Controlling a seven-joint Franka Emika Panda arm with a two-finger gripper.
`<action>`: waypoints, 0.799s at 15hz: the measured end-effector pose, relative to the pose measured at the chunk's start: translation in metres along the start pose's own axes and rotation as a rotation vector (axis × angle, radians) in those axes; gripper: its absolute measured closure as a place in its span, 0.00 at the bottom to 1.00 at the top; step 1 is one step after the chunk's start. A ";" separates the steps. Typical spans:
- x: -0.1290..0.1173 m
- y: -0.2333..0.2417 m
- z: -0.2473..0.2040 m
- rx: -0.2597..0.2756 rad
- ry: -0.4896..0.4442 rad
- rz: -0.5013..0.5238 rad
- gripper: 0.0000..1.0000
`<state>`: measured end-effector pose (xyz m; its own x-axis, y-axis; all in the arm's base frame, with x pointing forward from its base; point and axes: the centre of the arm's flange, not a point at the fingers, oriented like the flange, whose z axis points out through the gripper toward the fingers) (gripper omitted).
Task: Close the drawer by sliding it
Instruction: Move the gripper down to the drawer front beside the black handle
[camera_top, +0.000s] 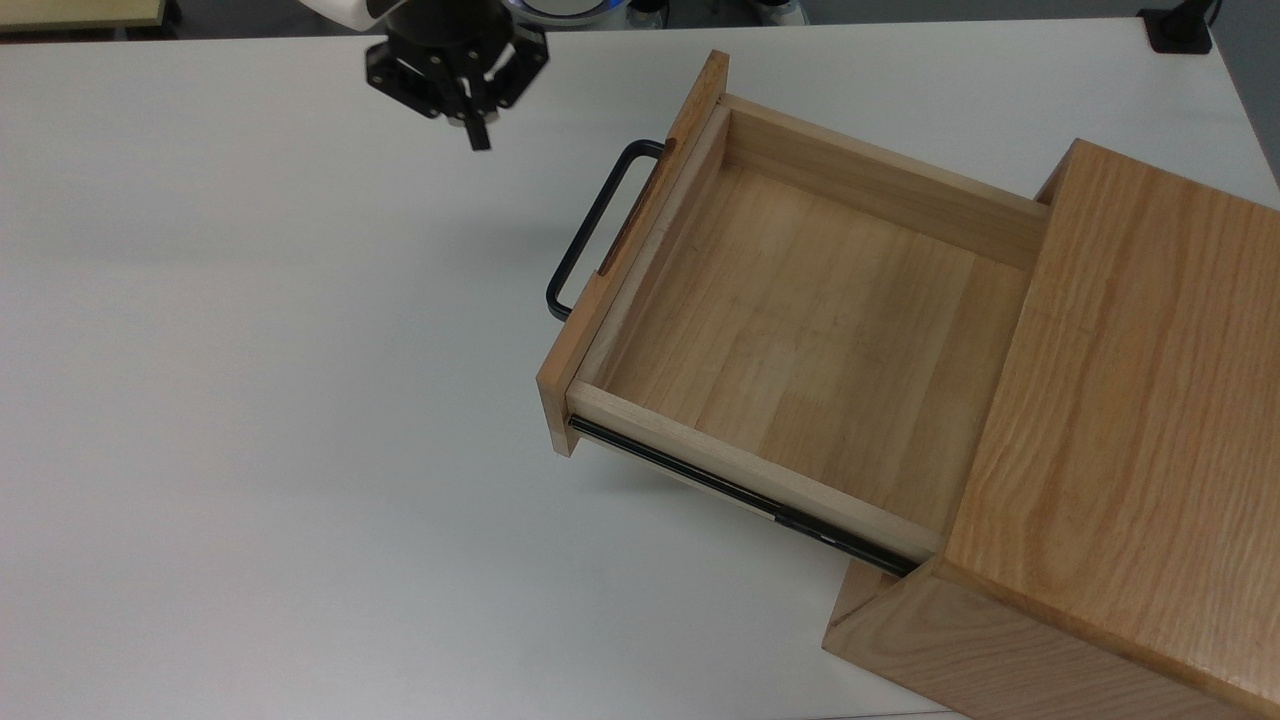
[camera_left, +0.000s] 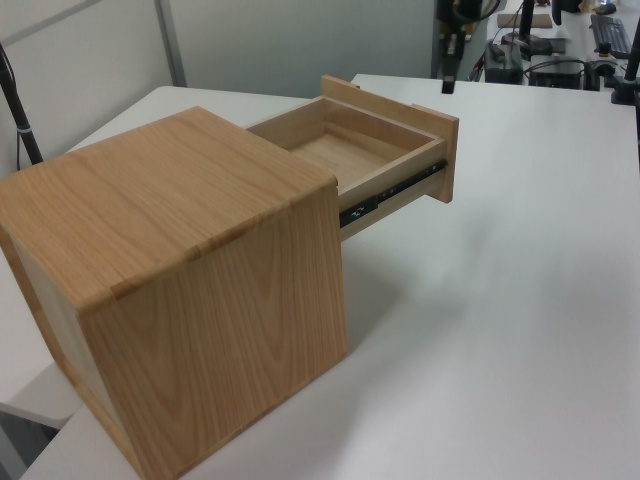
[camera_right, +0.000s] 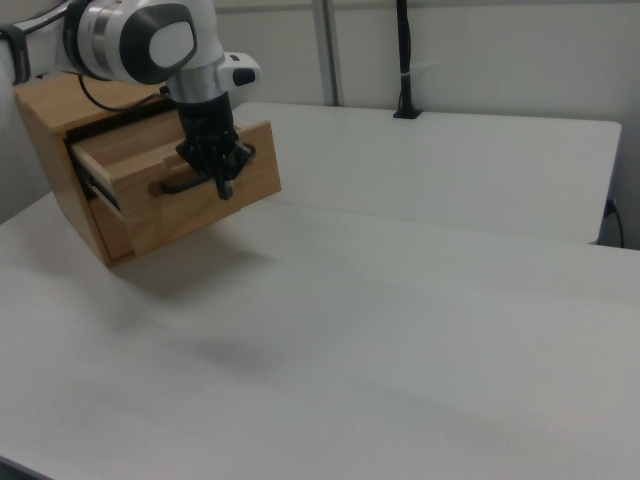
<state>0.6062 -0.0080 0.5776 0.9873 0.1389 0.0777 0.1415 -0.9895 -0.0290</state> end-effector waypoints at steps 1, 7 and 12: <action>0.005 -0.007 0.002 0.003 0.019 0.052 0.99; 0.030 -0.032 0.031 0.038 0.064 0.258 1.00; 0.041 -0.039 0.054 0.076 0.060 0.361 1.00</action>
<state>0.6452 0.0388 0.5283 0.9687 -0.2238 0.1076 -0.2083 -0.9682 -0.1388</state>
